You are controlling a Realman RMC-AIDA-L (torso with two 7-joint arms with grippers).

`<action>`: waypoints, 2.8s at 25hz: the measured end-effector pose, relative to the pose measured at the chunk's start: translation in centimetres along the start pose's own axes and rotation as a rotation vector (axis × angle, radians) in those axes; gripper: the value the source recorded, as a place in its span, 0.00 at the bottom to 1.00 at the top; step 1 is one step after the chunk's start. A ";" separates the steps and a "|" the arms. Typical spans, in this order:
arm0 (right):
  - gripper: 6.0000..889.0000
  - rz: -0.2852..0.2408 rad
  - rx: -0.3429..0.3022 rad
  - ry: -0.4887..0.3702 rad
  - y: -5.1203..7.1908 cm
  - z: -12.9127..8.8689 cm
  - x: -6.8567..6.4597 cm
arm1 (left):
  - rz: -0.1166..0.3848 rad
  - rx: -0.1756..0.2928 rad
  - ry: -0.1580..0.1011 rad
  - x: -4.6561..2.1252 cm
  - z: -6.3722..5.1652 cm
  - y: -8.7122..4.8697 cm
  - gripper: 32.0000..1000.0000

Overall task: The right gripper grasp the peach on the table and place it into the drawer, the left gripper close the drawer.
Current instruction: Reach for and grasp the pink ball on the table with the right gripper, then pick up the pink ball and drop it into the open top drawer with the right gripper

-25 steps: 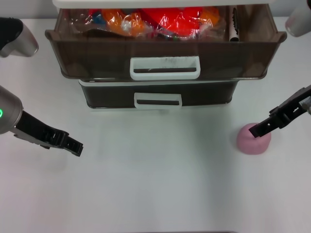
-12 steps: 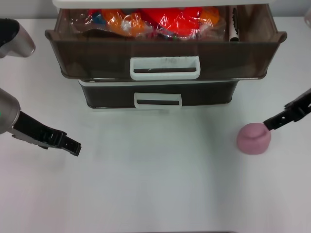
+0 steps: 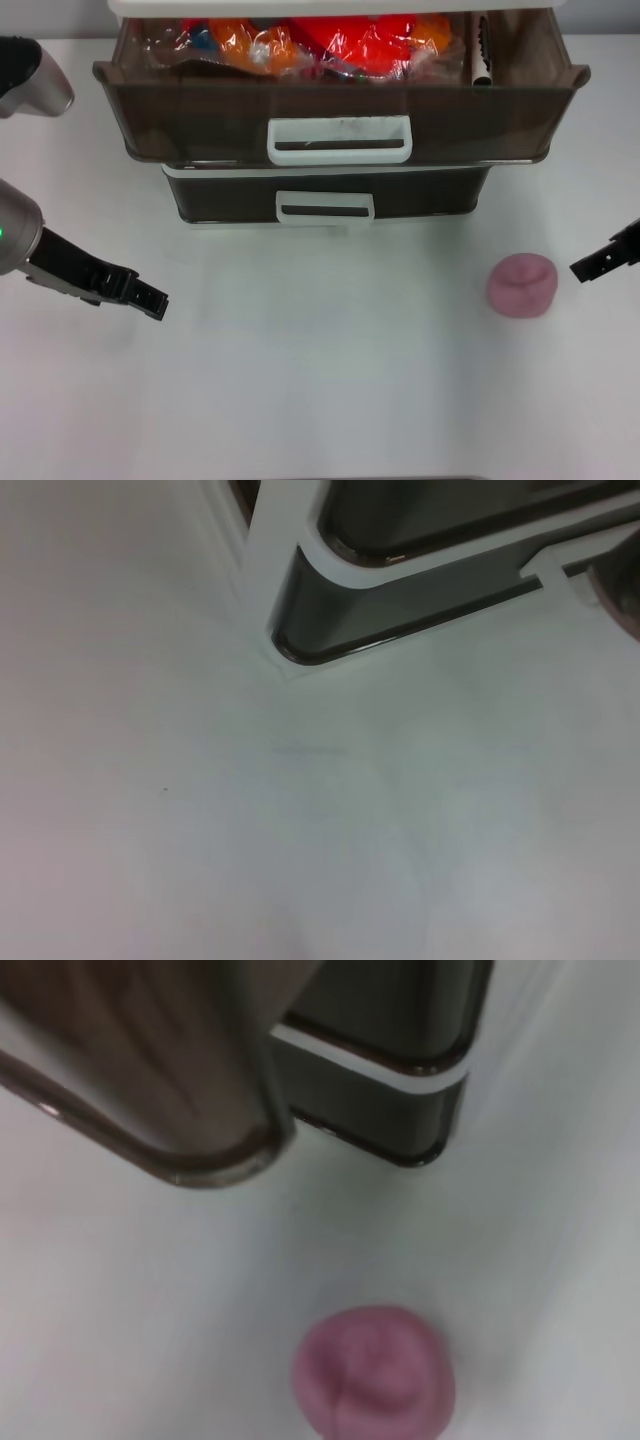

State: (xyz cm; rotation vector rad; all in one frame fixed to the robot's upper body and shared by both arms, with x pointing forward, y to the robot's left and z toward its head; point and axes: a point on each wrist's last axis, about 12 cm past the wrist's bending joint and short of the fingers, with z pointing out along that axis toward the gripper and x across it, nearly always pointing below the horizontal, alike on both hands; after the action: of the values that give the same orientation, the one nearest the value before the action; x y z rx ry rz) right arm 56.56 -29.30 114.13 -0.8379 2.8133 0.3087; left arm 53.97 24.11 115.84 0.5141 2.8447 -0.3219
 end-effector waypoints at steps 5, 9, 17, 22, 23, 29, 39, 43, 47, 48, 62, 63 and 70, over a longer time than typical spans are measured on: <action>0.89 0.004 -0.045 -0.017 -0.9 1.1 0.6 | -0.001 0.004 0.014 0.08 0.5 0.2 0.85; 0.89 0.008 -0.053 -0.023 -1.2 2.2 0.5 | 0.000 0.004 0.008 -0.03 0.5 0.2 0.85; 0.89 -0.011 -0.076 -0.021 -1.0 4.2 0.0 | 0.001 0.004 0.006 -0.08 0.5 0.1 0.85; 0.89 -0.018 -0.108 -0.044 -0.6 5.2 -0.4 | 0.002 0.004 0.006 -0.10 0.6 0.2 0.85; 0.89 -0.020 -0.112 -0.047 -0.6 5.4 -0.5 | 0.002 0.004 0.006 -0.10 0.6 0.2 0.85; 0.87 -0.035 -0.123 -0.045 -0.4 6.4 -0.8 | 0.003 0.005 0.007 -0.09 0.6 0.2 0.84; 0.78 -0.043 -0.120 -0.046 -0.5 6.5 -0.7 | 0.005 0.009 0.011 -0.06 0.7 0.2 0.84; 0.75 -0.061 -0.122 -0.041 -0.4 6.5 -0.6 | 0.007 0.010 0.010 -0.08 0.7 0.2 0.84; 0.53 -0.080 -0.123 -0.037 -0.4 6.5 -0.6 | 0.007 0.011 0.009 -0.09 0.7 0.2 0.84; 0.48 -0.085 -0.123 -0.036 -0.4 6.5 -0.6 | 0.007 0.011 0.009 -0.09 0.7 0.2 0.84; 0.03 -0.104 -0.130 -0.036 -0.3 5.9 -0.6 | 0.008 0.010 0.010 -0.04 0.7 0.2 0.84; 0.03 -0.110 -0.141 -0.040 -0.3 5.3 -0.6 | 0.006 0.009 0.012 0.05 0.7 0.3 0.84; 0.03 -0.125 -0.169 -0.077 -0.5 1.5 0.8 | -0.001 0.007 0.017 0.29 0.8 0.4 0.84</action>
State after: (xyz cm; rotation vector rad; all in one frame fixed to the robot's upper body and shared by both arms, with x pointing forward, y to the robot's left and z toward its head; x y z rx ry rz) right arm 56.42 -29.77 112.46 -1.0089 2.6782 0.5531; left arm 54.02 24.39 114.91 0.5187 2.8612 -0.3297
